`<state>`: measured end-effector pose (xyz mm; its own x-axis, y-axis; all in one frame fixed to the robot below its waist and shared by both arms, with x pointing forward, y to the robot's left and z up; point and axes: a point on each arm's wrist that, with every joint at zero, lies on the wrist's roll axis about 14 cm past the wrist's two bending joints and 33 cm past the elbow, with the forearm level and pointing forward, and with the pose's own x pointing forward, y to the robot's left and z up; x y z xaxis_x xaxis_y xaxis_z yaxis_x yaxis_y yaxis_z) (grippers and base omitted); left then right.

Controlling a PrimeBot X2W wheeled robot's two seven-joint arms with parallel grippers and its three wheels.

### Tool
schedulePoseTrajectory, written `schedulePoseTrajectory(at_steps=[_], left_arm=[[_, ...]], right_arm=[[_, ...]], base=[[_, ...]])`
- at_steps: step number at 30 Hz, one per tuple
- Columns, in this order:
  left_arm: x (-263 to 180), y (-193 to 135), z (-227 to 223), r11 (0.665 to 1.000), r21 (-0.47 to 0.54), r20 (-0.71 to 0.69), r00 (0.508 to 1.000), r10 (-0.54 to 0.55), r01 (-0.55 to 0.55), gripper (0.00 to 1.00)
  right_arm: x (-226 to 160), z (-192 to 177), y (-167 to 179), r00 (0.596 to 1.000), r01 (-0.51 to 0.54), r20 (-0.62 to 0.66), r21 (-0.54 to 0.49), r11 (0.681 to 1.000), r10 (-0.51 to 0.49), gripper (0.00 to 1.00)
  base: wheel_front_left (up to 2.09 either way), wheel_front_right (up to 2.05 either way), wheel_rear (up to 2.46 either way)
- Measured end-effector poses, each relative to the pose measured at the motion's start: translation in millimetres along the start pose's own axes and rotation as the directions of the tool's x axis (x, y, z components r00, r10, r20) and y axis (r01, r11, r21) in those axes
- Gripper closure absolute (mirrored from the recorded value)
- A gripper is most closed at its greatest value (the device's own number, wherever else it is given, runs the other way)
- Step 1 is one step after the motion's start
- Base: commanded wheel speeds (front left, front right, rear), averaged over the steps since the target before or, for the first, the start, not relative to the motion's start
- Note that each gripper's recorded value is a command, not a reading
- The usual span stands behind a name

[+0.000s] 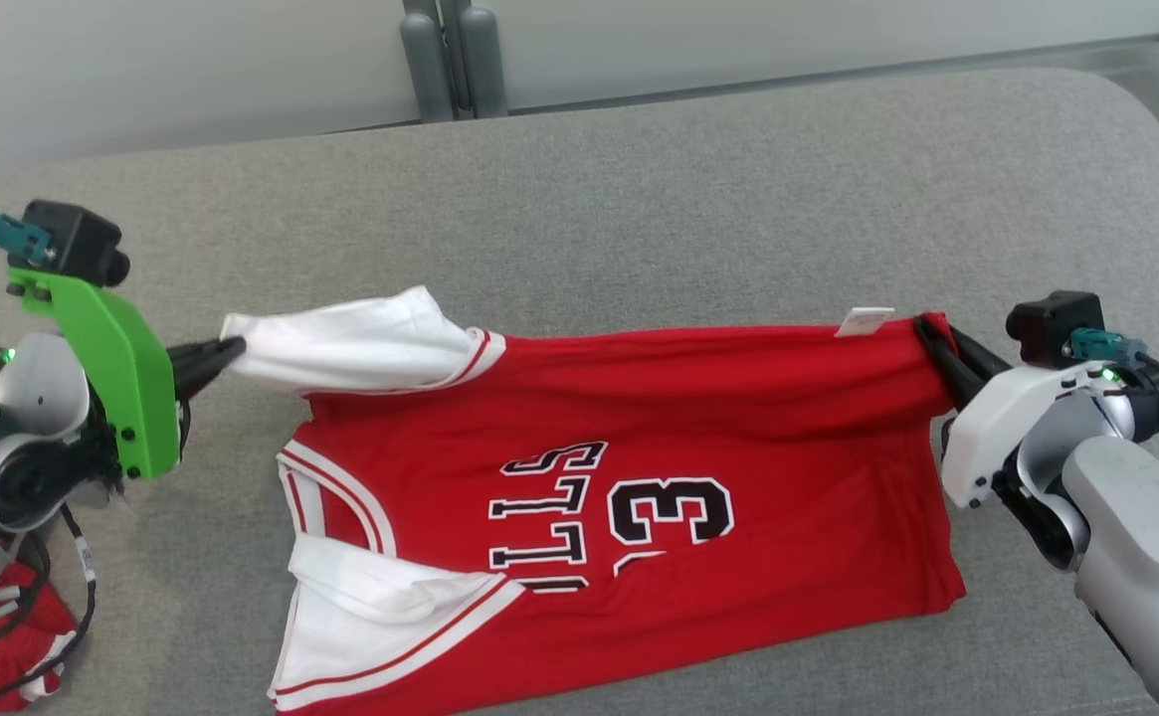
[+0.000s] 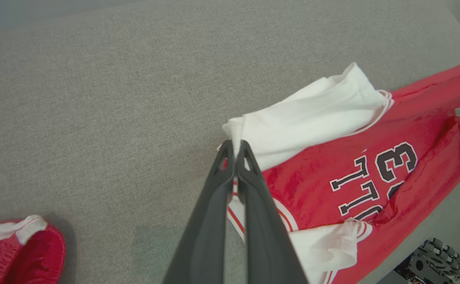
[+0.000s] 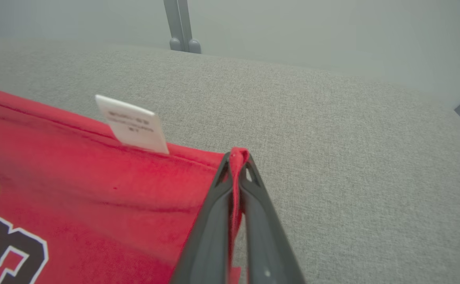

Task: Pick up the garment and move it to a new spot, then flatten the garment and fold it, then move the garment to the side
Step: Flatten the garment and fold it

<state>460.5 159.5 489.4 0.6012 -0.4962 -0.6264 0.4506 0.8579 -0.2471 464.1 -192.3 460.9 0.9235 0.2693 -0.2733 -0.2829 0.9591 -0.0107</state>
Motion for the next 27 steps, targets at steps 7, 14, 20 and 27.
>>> schedulePoseTrajectory(at_steps=[7, 14, 20, 27], left_arm=[[-33, -18, -38, 0.997, -0.064, -0.105, 0.993, -0.054, 0.048, 1.0], [-46, -40, -74, 0.99, -0.097, -0.239, 0.963, -0.126, 0.105, 1.0], [-45, -53, -104, 0.983, -0.133, -0.351, 0.921, -0.17, 0.13, 1.0], [-43, -63, -125, 0.968, -0.201, -0.423, 0.879, -0.221, 0.146, 1.0]], right_arm=[[-10, -4, 15, 0.996, -0.074, -0.061, -0.038, 0.996, 0.072, 1.0], [-10, -6, 24, 0.983, -0.145, -0.129, -0.111, 0.983, 0.131, 1.0], [-10, -13, 22, 0.971, -0.181, -0.187, -0.15, 0.972, 0.152, 1.0], [-17, -33, 35, 0.93, -0.272, -0.298, -0.161, 0.949, 0.216, 1.0]], base=[[0.0, 0.0, 0.0], [0.0, 0.0, 0.0], [0.0, 0.0, 0.0], [0.0, 0.0, 0.0]])
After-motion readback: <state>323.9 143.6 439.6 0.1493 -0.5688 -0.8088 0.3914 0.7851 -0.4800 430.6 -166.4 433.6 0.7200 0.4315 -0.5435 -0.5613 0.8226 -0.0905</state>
